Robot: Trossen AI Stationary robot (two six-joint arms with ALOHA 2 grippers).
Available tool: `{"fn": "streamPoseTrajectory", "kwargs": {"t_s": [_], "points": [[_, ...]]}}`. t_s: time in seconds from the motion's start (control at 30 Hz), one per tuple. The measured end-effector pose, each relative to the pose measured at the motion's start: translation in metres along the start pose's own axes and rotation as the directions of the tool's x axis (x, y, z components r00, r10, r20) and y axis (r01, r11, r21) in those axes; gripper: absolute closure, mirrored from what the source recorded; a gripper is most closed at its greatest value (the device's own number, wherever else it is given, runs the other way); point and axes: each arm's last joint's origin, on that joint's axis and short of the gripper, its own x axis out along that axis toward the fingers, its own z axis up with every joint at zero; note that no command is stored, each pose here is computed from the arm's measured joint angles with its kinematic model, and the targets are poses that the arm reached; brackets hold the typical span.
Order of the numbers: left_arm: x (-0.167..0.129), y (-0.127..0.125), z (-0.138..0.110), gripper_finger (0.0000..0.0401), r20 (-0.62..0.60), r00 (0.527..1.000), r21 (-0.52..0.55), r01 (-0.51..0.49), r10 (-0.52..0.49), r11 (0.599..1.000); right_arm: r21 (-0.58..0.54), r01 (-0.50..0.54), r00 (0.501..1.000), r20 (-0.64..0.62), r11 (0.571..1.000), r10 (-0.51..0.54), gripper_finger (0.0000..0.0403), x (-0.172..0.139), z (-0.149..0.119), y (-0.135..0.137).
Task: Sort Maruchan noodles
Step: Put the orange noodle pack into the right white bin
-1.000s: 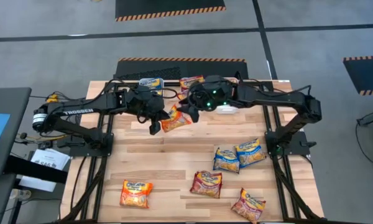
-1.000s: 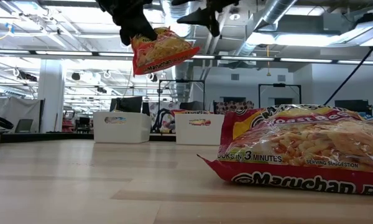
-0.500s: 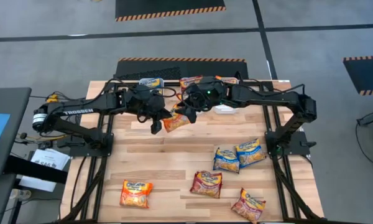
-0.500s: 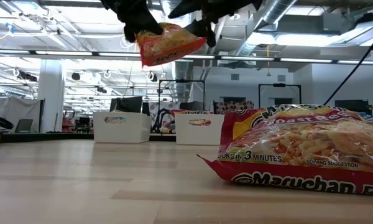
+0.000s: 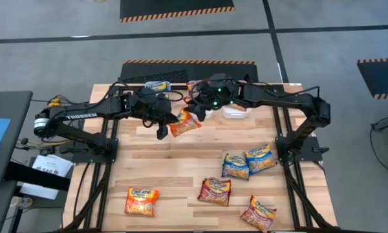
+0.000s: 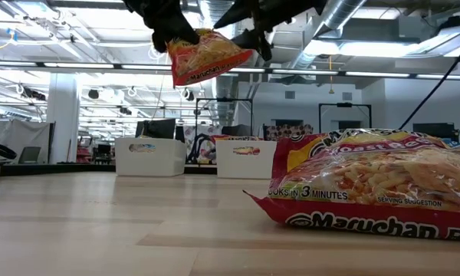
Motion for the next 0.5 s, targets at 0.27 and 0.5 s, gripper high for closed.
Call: {"fn": "streamPoseTrajectory", "kwargs": {"t_s": [0.27,0.5], "points": [[-0.0001,0.0006,0.0010,0.0401,0.011,1.000,0.028,-0.021,0.021,0.999,0.013,-0.075,0.997,-0.033,0.997,0.076,0.0163,0.0025,-0.0022,0.0031],[-0.0002,0.0008,0.0032,0.0401,0.034,0.999,0.061,-0.027,0.025,0.998,0.012,-0.076,0.996,-0.044,0.997,0.076,0.0163,0.0029,-0.0041,0.0053]]}}
